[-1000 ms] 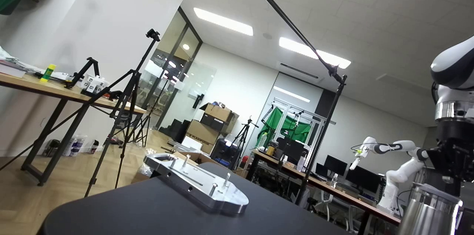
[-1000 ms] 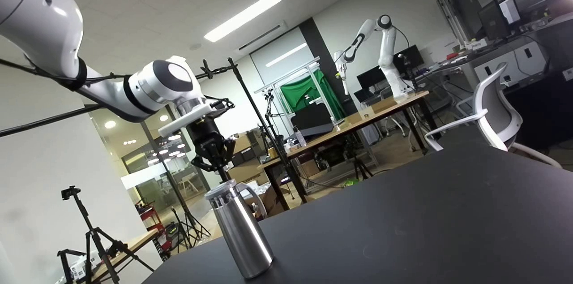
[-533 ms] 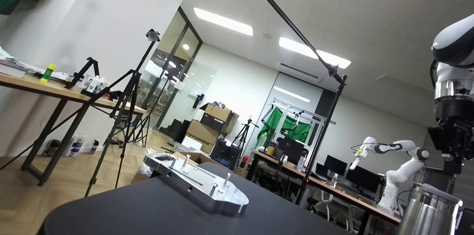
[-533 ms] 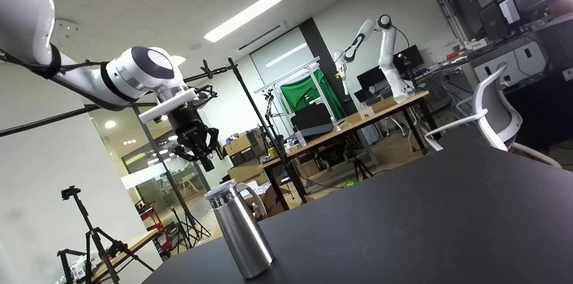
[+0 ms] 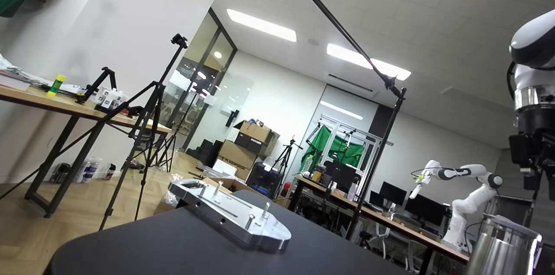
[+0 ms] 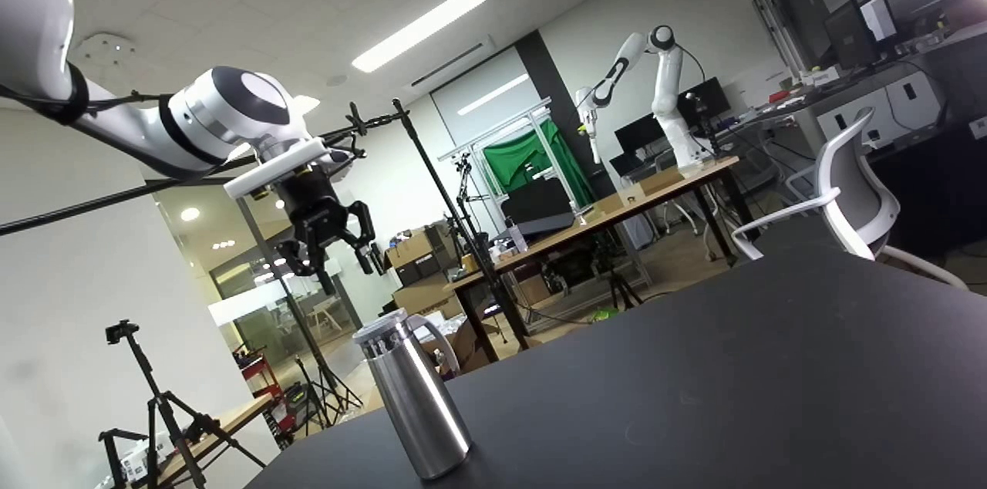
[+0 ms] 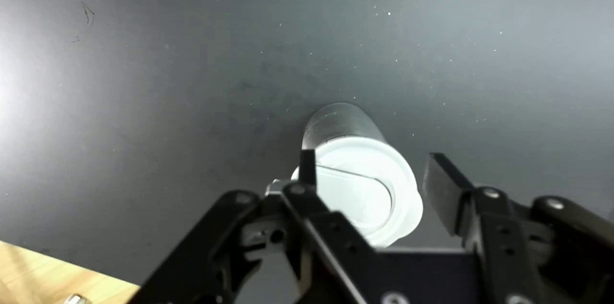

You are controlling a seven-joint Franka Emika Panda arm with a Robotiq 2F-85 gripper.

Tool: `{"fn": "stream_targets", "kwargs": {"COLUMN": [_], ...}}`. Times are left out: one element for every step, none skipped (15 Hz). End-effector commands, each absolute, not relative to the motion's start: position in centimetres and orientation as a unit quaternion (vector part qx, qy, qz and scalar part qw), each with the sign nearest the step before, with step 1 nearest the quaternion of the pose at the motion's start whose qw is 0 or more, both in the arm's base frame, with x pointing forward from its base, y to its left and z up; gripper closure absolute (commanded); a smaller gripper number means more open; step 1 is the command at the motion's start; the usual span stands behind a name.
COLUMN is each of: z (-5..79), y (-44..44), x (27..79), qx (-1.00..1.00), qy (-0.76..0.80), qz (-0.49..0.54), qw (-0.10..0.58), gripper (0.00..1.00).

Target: Close the flask lid

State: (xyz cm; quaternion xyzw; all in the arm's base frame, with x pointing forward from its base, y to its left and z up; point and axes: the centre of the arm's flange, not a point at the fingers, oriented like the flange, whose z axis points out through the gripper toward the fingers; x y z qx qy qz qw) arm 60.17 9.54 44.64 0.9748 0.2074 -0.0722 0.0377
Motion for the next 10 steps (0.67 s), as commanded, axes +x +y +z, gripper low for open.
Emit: {"fn": "stream_targets", "kwargs": {"z": [45.6,45.6,45.7,45.7,45.8,45.8,44.6,44.6,44.6,44.7], "y": [9.1,9.0,8.9,8.7,8.6,8.4,9.0,8.8,8.7,8.7], "x": [59.9,59.8,59.7,59.7,59.6,59.6,59.7,59.6,59.6,59.6], "qx": [0.975,0.975,0.975,0.975,0.975,0.975,0.974,0.974,0.974,0.974], "qy": [0.201,0.2,0.199,0.198,0.197,0.193,0.203,0.201,0.2,0.2], "qz": [-0.085,-0.088,-0.089,-0.09,-0.093,-0.098,-0.093,-0.095,-0.097,-0.097], "qw": [0.047,0.046,0.047,0.047,0.046,0.045,0.038,0.039,0.039,0.039], "gripper": [0.07,0.02,0.0,0.0,0.0,0.0,0.0,0.0,0.0,0.0]}}
